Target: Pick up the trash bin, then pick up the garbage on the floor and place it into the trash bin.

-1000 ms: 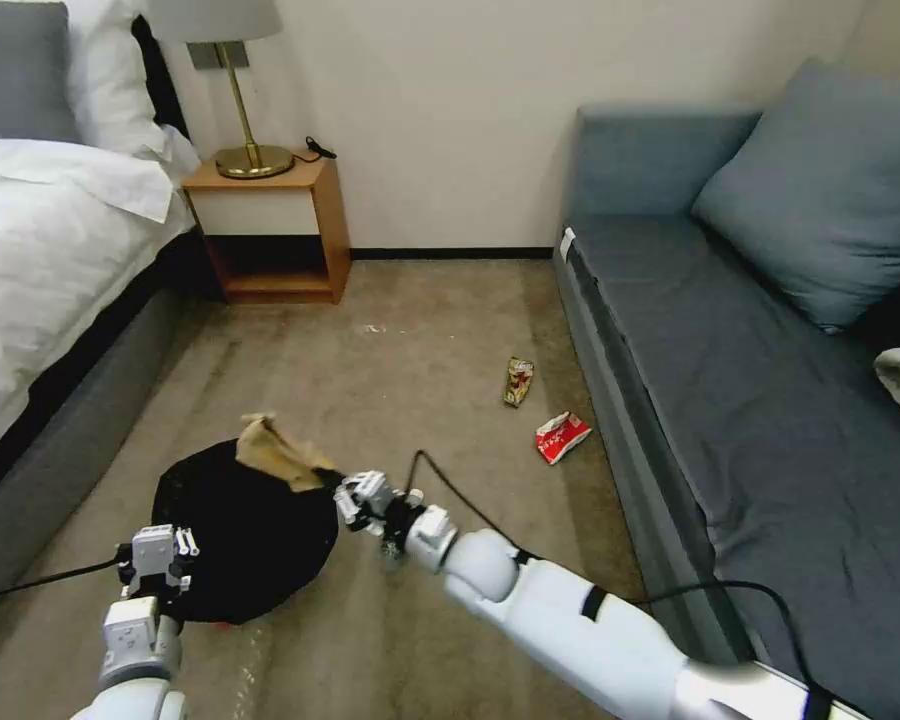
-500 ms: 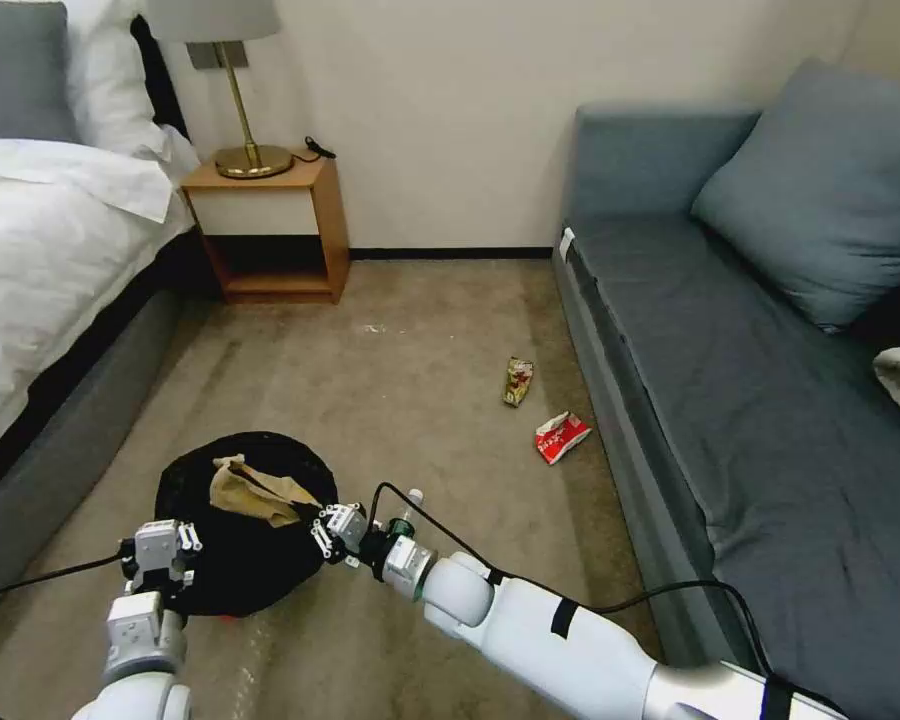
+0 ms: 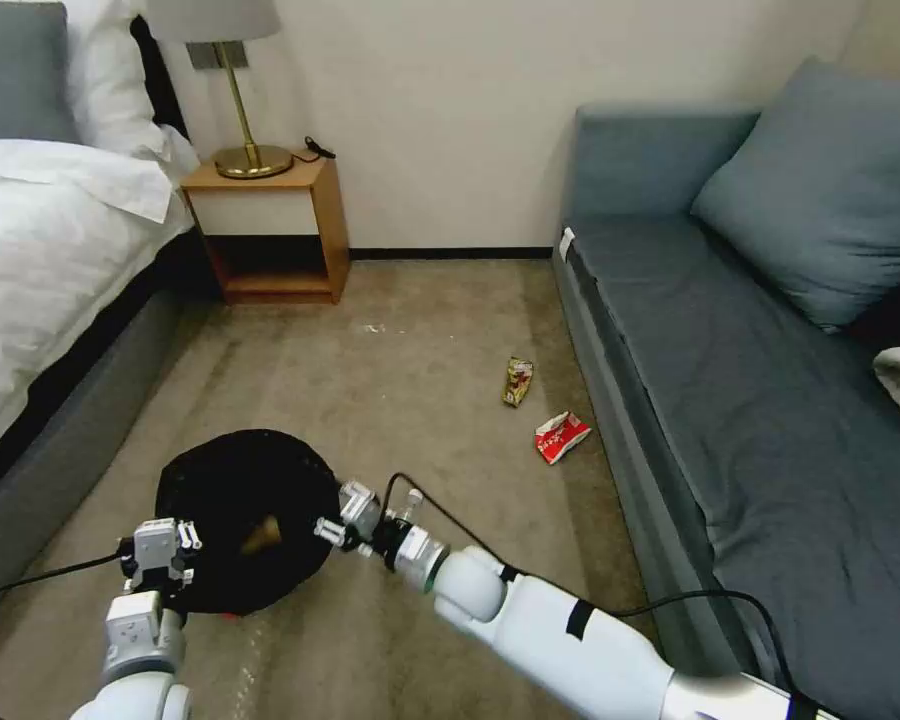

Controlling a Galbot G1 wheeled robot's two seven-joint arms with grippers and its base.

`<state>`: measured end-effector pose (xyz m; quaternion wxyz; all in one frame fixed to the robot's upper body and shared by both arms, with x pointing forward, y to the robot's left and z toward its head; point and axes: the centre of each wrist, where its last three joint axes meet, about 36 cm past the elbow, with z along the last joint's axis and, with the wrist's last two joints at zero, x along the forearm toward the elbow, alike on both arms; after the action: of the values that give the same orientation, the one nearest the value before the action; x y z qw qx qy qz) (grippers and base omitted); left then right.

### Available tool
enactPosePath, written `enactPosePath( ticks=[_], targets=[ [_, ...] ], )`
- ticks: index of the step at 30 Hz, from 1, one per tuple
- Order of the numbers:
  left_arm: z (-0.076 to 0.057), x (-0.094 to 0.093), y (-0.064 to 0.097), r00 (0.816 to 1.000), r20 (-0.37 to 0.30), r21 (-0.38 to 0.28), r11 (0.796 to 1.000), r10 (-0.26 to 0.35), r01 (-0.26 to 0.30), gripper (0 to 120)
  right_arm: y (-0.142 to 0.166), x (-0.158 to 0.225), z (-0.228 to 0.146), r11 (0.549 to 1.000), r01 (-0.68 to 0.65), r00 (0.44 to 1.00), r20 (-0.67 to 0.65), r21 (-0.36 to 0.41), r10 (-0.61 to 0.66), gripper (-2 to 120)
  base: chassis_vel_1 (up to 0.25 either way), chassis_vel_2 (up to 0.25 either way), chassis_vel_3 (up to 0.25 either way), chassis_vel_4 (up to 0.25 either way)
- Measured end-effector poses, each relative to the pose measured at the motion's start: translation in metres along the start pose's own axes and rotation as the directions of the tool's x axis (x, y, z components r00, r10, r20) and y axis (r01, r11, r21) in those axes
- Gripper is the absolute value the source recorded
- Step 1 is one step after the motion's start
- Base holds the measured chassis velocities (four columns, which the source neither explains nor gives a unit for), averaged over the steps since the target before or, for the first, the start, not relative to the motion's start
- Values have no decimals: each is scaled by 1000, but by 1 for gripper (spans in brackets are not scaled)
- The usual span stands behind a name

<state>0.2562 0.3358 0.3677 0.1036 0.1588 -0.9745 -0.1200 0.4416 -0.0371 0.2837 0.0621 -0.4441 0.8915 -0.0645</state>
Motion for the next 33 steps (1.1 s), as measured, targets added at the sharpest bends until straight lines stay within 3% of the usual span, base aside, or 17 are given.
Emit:
enactPosePath(
  ticks=[5, 9, 11, 15, 19, 25, 33],
  targets=[
    [1, -1, 4, 1000, 3, -4, 1000, -6, 6, 7, -40, 48, -5, 987, -150, 987, 58, 49, 147, 87, 0, 0, 0, 0],
    [3, -1, 5, 1000, 3, -2, 1000, -9, 9, 7, -50, 90, -8, 970, -232, 972, 61, 72, 227, 98, 0, 0, 0, 0],
    [3, -2, 5, 1000, 4, -1, 1000, -10, 10, 7, -53, 101, -10, 961, -267, 962, 73, 76, 262, 99, 0, 0, 0, 0],
    [4, -2, 6, 1000, 11, -2, 1000, -11, 11, 7, -46, 155, -21, 874, -484, 872, 104, 32, 479, 100, 0, 0, 0, 0],
    [4, -1, 6, 1000, 13, -3, 1000, -11, 11, 7, -41, 186, -25, 821, -570, 818, 106, 29, 565, 100, 0, 0, 0, 0],
    [5, 1, 8, 1000, 17, -12, 1000, -9, 9, 7, -22, 238, -29, 674, -737, 676, 95, 50, 731, 100, 0, 0, 0, 0],
    [4, 1, 13, 1000, 26, -21, 1000, -10, 11, 7, 1, 261, -19, 645, -763, 646, 76, 38, 760, 100, 0, 0, 0, 0]
  ],
)
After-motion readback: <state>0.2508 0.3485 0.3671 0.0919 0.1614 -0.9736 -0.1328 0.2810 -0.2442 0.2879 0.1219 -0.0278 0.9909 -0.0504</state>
